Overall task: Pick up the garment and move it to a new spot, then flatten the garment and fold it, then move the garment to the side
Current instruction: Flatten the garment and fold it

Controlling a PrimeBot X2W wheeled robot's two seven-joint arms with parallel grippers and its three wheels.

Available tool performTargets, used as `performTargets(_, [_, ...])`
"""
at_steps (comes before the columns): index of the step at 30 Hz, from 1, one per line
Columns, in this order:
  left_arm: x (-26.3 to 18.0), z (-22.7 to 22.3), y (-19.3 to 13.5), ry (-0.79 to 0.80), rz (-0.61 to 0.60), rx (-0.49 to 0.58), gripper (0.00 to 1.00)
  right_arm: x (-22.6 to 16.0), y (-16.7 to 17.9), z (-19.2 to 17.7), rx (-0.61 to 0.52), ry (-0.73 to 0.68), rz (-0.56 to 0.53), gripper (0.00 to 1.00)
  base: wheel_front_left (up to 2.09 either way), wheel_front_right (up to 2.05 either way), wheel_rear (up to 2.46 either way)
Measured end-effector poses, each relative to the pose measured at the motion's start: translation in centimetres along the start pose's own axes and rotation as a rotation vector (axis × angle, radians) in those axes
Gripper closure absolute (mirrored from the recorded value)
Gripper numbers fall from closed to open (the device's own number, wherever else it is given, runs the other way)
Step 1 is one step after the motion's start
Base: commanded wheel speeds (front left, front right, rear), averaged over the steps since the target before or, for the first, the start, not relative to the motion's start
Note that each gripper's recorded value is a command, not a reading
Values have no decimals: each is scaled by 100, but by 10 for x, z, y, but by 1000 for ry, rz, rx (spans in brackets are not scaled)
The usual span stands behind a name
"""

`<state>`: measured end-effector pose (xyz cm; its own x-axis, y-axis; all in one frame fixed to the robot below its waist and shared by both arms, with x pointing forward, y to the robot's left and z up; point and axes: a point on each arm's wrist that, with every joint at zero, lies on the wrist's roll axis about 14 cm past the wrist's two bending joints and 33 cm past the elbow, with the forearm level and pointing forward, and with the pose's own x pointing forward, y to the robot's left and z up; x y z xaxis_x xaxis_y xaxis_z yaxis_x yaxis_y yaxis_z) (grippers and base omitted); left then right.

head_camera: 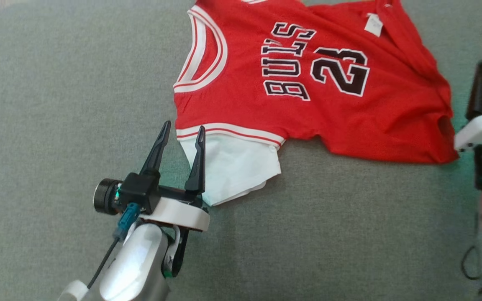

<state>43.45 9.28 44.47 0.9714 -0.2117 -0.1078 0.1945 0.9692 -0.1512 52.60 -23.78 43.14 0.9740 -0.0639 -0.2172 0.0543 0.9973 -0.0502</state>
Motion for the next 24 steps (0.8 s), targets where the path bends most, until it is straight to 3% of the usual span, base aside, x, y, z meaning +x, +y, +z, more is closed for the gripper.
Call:
performTargets(9, [-11,17,-3,-43,7,-11,0,-34,39,60,51,-235,70,0,0,0,0])
performTargets(18, [-30,25,-8,-70,15,-27,0,-125,54,47,149,-284,143,0,0,0,0])
performTargets(24, [-40,18,-13,-51,7,-43,0,-153,46,19,167,-221,120,0,0,0,0])
